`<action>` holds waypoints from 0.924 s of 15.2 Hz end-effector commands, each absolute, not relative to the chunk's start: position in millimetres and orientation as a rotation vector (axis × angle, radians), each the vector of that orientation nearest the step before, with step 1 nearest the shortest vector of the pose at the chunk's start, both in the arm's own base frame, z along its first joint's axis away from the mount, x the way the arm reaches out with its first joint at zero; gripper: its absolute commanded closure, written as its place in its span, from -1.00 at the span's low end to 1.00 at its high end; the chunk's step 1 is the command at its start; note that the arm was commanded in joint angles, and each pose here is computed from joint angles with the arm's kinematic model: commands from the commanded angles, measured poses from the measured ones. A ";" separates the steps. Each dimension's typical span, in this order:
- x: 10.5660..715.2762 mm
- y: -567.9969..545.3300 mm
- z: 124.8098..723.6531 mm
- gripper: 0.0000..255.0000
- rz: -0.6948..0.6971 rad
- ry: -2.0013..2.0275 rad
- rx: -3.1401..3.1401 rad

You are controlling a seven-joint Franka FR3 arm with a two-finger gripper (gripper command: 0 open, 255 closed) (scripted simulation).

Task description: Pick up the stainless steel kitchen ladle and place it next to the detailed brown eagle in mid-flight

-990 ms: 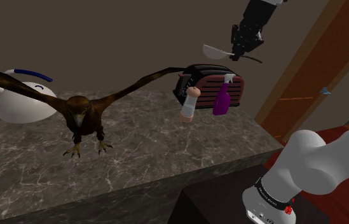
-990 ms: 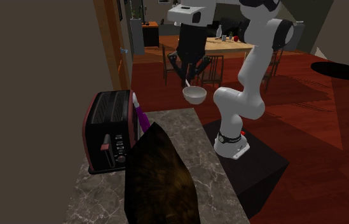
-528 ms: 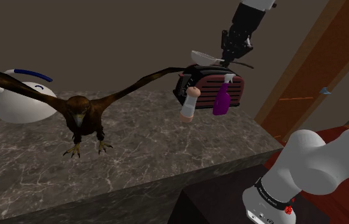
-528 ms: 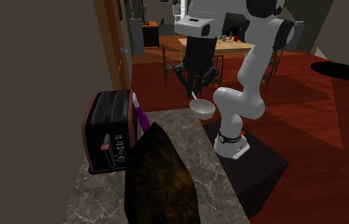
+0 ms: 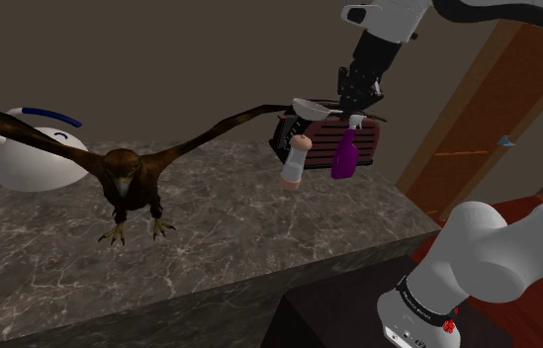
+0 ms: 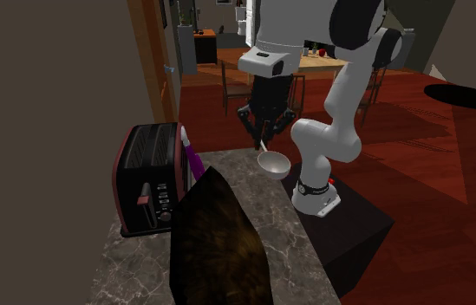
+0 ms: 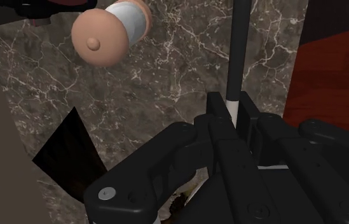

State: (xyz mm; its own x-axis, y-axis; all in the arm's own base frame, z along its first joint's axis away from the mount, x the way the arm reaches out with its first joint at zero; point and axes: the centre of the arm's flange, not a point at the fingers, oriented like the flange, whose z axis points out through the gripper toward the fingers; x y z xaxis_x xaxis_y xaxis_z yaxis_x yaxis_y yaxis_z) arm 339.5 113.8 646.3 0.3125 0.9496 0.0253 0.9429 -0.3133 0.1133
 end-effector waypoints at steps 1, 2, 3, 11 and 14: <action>340.2 114.3 635.4 1.00 0.134 1.793 2.481; 340.2 114.3 630.2 1.00 0.134 1.793 2.481; 340.2 114.3 624.9 1.00 0.134 1.793 2.481; 340.2 114.3 582.7 1.00 0.134 1.793 2.481; 340.2 114.3 566.8 1.00 0.134 1.793 2.481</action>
State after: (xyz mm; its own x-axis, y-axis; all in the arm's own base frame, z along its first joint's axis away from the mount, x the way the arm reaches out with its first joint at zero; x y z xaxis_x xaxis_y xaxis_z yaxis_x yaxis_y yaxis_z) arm 340.7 114.2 572.3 0.3124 0.9496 0.0253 0.9429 -0.3133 0.1132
